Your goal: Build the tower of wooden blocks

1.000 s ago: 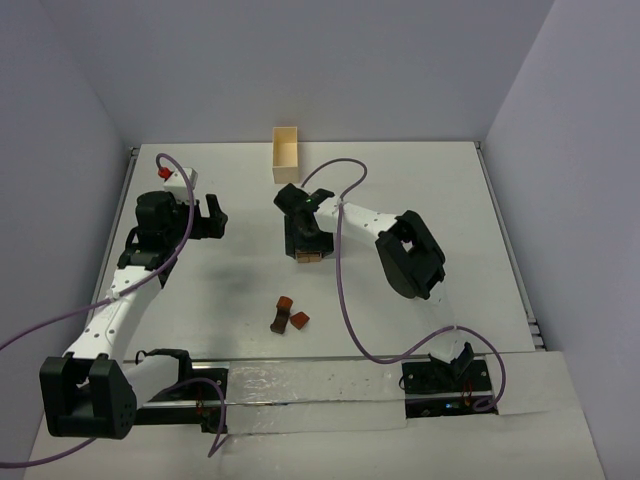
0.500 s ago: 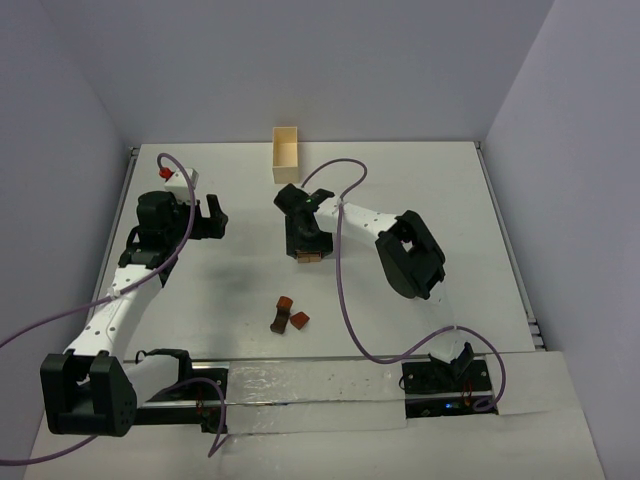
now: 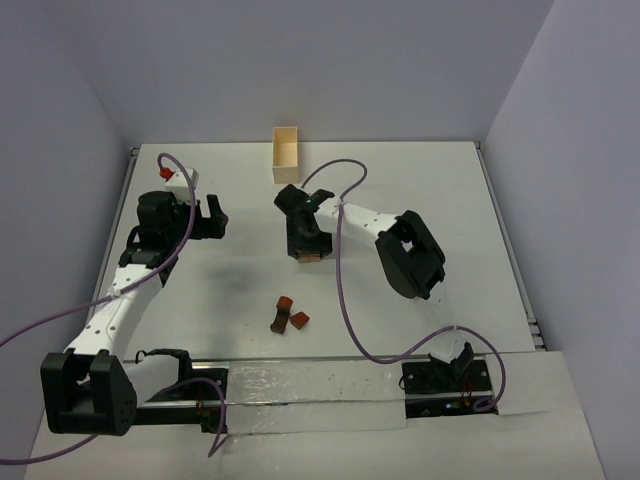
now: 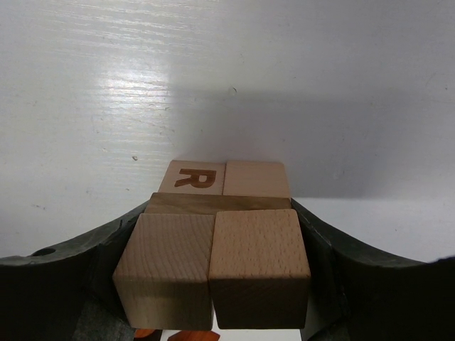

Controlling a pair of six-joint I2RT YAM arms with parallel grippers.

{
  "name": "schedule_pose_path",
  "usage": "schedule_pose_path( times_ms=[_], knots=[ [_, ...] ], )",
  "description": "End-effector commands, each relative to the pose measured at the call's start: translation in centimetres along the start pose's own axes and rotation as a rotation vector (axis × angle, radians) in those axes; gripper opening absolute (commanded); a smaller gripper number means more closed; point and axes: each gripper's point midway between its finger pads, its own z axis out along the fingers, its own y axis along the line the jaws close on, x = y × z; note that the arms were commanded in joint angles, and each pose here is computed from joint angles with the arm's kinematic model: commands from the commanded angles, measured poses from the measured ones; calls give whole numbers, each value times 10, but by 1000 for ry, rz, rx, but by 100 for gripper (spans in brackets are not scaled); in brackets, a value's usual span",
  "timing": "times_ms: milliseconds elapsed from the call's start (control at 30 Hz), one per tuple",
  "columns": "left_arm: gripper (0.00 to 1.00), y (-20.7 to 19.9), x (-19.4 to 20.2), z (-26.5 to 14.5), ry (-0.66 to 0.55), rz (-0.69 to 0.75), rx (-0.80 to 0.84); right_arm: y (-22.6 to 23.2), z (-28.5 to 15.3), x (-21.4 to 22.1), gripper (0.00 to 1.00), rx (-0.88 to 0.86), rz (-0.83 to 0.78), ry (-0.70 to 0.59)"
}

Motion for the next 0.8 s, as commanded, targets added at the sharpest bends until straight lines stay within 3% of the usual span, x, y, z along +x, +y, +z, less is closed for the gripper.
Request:
schedule_pose_path(
  times_ms=[0, 767],
  knots=[
    [99, 0, -23, 0, -67, 10, 7, -4, -3, -4, 71, 7, 5, -13],
    [99, 0, -22, 1, -65, 8, 11, -15, -1, -25, 62, 28, 7, -46]
  ],
)
